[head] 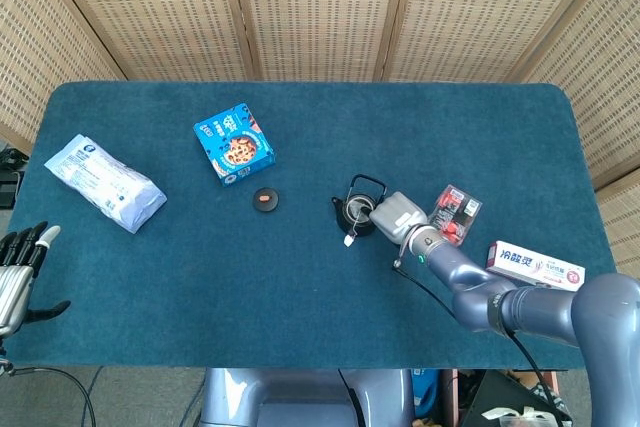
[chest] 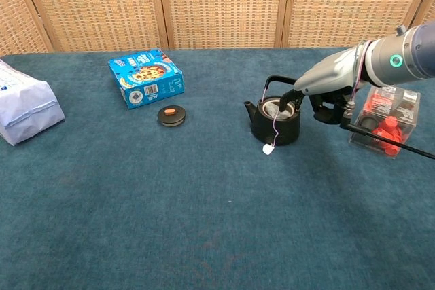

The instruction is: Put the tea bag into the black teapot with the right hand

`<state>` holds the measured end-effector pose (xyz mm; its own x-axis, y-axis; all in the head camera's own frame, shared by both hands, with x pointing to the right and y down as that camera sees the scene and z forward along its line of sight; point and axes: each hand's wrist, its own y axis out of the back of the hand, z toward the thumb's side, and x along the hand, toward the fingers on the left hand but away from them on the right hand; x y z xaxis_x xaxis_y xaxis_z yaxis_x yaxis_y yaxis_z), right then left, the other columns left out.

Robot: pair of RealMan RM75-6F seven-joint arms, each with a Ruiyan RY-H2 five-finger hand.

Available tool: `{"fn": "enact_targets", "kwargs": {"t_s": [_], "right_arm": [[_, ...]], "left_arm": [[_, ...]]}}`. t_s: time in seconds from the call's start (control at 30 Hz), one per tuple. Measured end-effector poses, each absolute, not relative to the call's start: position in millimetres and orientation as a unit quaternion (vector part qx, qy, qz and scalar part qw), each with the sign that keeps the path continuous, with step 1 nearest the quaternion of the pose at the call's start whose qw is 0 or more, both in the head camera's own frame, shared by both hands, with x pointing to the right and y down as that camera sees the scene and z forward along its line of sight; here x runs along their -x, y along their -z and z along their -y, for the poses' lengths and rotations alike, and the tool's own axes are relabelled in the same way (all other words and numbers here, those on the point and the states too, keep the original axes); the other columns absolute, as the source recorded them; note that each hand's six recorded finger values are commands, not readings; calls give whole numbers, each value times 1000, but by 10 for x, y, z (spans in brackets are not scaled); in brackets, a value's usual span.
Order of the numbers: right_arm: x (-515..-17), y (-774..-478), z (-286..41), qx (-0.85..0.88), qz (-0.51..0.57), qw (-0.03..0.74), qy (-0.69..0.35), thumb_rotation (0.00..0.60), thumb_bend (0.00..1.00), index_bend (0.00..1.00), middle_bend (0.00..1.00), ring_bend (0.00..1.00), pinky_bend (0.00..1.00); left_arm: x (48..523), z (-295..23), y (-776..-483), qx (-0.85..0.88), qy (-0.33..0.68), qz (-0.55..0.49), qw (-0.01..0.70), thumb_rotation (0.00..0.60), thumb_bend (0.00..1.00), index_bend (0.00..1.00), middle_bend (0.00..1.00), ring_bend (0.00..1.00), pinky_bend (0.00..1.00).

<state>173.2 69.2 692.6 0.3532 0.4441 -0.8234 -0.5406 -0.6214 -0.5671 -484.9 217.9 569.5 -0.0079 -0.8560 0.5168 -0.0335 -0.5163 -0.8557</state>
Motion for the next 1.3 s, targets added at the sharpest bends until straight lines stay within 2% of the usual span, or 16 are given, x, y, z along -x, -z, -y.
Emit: {"fn": "enact_targets", "kwargs": {"t_s": [0.33, 0.6, 0.73, 0.83, 0.97, 1.1, 1.3], "right_arm": [[-1749, -6785, -688, 701, -22, 439, -562, 600, 793, 128, 838, 847, 883], [-1823, -6434, -683, 704, 27, 453, -546, 581, 792, 124, 816, 847, 884], [-1928, -6247, -689, 705, 69, 457, -538, 593, 792, 100, 760, 820, 881], [-2038, -6114, -706, 704, 105, 458, -532, 597, 780, 67, 679, 743, 844], [-2250, -5944, -768, 702, 161, 450, -529, 585, 728, 4, 517, 584, 734], [-2450, -5822, -829, 694, 207, 442, -529, 584, 679, 0, 387, 461, 650], [-2777, -5710, -964, 676, 272, 432, -532, 503, 577, 0, 121, 138, 340]], "left_arm": [[4852, -2175, -5670, 618, 611, -361, 338, 600, 71, 0, 0, 0, 0], [4813, -2164, -5642, 620, 607, -364, 339, 600, 71, 0, 0, 0, 0], [4817, -2171, -5624, 619, 607, -366, 338, 600, 71, 0, 0, 0, 0], [4813, -2171, -5611, 618, 607, -369, 337, 600, 70, 0, 0, 0, 0], [4797, -2177, -5602, 620, 605, -370, 336, 600, 71, 0, 0, 0, 0], [4776, -2173, -5584, 621, 601, -373, 338, 600, 71, 0, 0, 0, 0], [4723, -2183, -5550, 624, 587, -382, 346, 600, 71, 0, 0, 0, 0]]}}
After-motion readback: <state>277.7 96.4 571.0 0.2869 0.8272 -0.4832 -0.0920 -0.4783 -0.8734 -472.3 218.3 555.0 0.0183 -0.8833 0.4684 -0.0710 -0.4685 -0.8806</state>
